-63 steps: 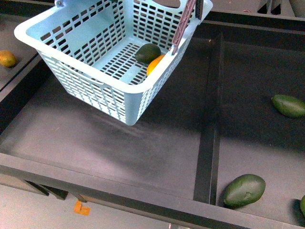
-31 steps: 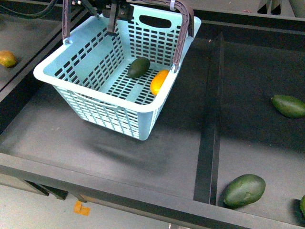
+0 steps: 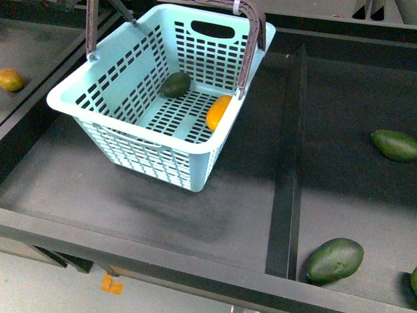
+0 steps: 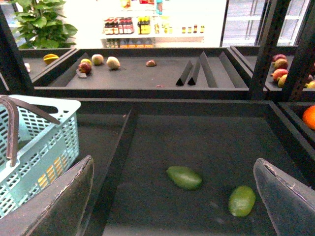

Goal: Pick mango and avocado into basket

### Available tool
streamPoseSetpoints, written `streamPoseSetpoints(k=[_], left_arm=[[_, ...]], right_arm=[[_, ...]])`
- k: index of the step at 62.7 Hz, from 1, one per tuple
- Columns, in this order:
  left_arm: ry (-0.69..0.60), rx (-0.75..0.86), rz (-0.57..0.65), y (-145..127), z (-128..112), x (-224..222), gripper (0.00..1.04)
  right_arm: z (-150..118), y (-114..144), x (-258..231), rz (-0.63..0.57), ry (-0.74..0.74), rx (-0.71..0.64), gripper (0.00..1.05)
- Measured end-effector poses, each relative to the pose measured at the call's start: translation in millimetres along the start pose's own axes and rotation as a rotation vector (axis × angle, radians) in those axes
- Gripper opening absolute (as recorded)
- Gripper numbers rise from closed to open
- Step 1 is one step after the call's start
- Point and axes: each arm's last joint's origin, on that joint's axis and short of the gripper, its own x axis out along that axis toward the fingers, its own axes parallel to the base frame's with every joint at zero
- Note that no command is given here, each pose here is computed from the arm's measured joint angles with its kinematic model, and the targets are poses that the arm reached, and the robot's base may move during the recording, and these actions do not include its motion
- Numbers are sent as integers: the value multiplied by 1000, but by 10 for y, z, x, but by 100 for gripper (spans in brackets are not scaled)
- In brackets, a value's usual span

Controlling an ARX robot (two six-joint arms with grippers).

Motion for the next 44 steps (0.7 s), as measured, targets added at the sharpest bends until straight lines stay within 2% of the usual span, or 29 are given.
streamPoseSetpoints(k=[2, 5, 6, 8, 11, 17, 19, 25, 34, 44], left_arm=[[-2, 56, -45, 40, -7, 31, 94], [-37, 269, -256, 143, 14, 39, 83], [-45, 285, -289, 169, 19, 32, 81], [-109, 456, -400, 296, 55, -16, 74], [-231, 702, -504, 498, 147, -147, 64], [-453, 1039, -558, 762, 360, -447, 44], [-506, 1121, -549, 903, 445, -577, 33], [-501, 1249, -514, 1353, 510, -787, 3], [-517, 1266, -500, 1768, 617, -1102, 3], [-515, 1270, -501, 1990, 645, -1283, 3]], right_arm=[[0, 0, 0, 0, 0, 0, 96], [0, 0, 0, 0, 0, 0, 96], [0, 0, 0, 0, 0, 0, 96], [0, 0, 0, -1, 0, 0, 96], [0, 0, 0, 0, 0, 0, 96], [0, 0, 0, 0, 0, 0, 96], [0, 0, 0, 0, 0, 0, 96], [0, 0, 0, 0, 0, 0, 96], [0, 0, 0, 0, 0, 0, 96], [0, 0, 0, 0, 0, 0, 96]])
